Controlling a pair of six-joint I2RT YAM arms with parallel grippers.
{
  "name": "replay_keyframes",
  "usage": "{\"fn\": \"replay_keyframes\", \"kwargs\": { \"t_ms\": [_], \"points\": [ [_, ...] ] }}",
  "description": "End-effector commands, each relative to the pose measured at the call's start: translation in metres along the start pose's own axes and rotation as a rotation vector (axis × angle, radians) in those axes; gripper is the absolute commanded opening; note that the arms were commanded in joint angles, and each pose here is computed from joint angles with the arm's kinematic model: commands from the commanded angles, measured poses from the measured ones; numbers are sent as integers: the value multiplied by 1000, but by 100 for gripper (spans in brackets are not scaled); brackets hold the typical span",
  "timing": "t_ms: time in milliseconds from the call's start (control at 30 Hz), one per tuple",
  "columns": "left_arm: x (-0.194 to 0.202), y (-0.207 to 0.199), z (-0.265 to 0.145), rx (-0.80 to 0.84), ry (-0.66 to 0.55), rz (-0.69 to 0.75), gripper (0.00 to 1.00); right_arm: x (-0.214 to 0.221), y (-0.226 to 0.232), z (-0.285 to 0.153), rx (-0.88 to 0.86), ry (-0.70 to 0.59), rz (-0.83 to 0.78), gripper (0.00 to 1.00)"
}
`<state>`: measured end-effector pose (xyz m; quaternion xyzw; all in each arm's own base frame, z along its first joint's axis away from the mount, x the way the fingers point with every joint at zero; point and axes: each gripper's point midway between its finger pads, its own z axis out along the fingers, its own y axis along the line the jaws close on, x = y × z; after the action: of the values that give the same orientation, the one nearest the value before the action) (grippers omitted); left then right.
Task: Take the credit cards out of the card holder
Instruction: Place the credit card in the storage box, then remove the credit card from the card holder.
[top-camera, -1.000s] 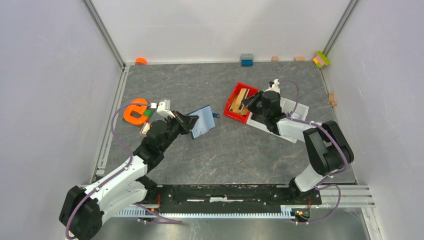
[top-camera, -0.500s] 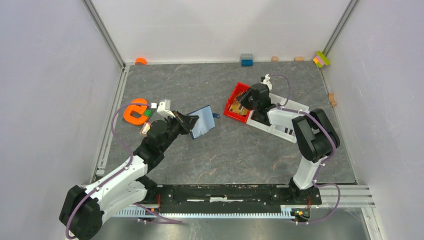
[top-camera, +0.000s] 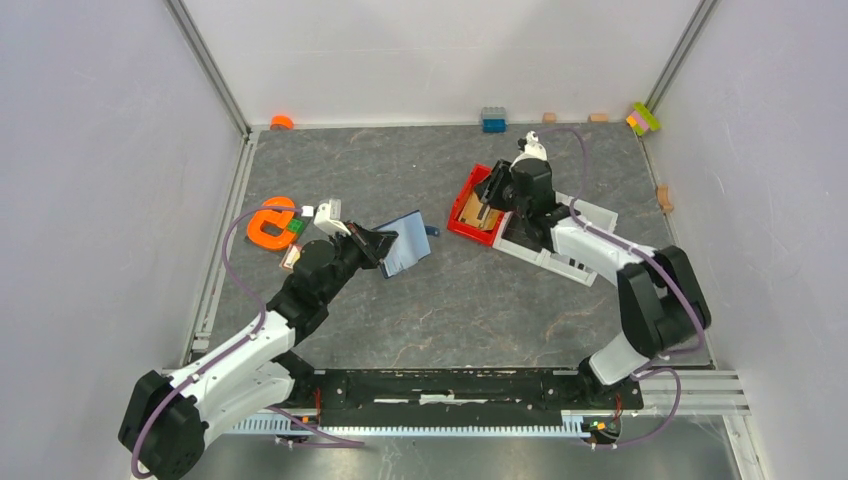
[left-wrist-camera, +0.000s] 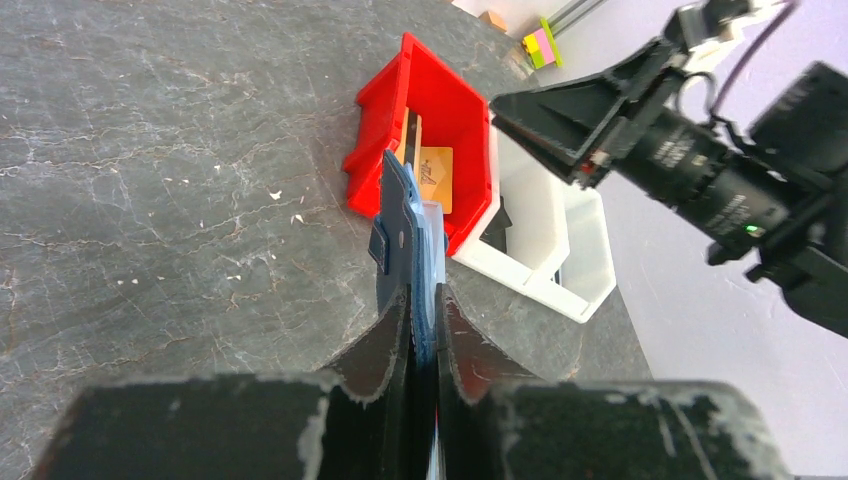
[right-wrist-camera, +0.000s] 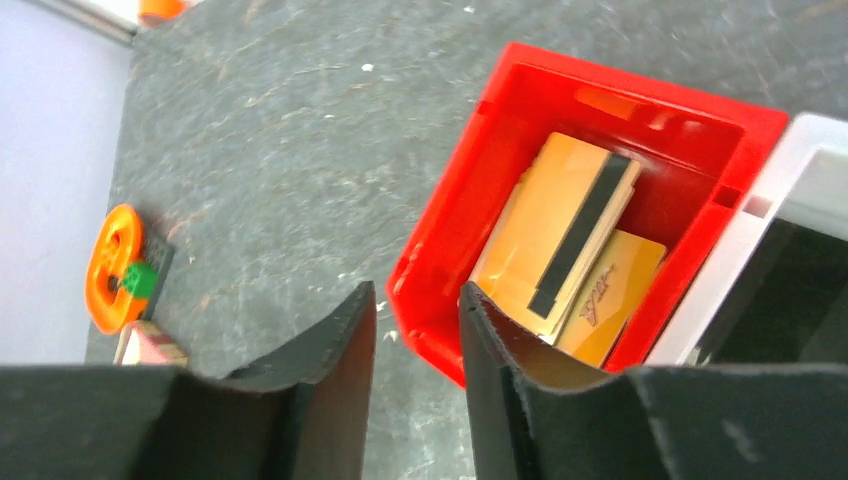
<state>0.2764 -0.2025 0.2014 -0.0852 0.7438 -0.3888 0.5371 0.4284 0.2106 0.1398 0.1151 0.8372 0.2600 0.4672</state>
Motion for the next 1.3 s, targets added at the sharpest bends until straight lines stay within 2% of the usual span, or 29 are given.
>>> {"fn": "replay_keyframes", "kwargs": {
  "t_ms": [0, 67, 200, 300, 367, 533, 767, 1000, 1100, 1267],
  "points": [
    [-10, -9, 1, 40, -37, 17, 3, -7, 29, -39, -142, -10, -205, 48],
    [-8, -10, 1, 52, -33, 14, 3, 0, 35, -57, -223, -30, -212, 58],
    [-5, -18, 3, 100, -23, 4, 3, 16, 48, -89, -371, -35, -244, 70],
    [2, -23, 7, 134, 6, 0, 3, 37, 53, -103, -417, -2, -297, 91],
    [7, -29, 10, 167, 35, -6, 3, 48, 52, -111, -422, -4, -329, 98],
    [16, -46, 14, 251, 100, -7, 3, 54, 55, -132, -436, -86, -414, 98],
    [25, -56, 19, 304, 156, -22, 8, 64, 70, -152, -557, -108, -466, 94],
    [43, -51, 31, 304, 204, -112, 9, 85, 83, -144, -590, 3, -476, 95],
    [61, -35, 45, 230, 258, -166, 6, 92, 75, -134, -536, 43, -475, 95],
    [83, -8, 62, 116, 321, -158, 2, 113, 64, -117, -475, 136, -469, 95]
  ]
}}
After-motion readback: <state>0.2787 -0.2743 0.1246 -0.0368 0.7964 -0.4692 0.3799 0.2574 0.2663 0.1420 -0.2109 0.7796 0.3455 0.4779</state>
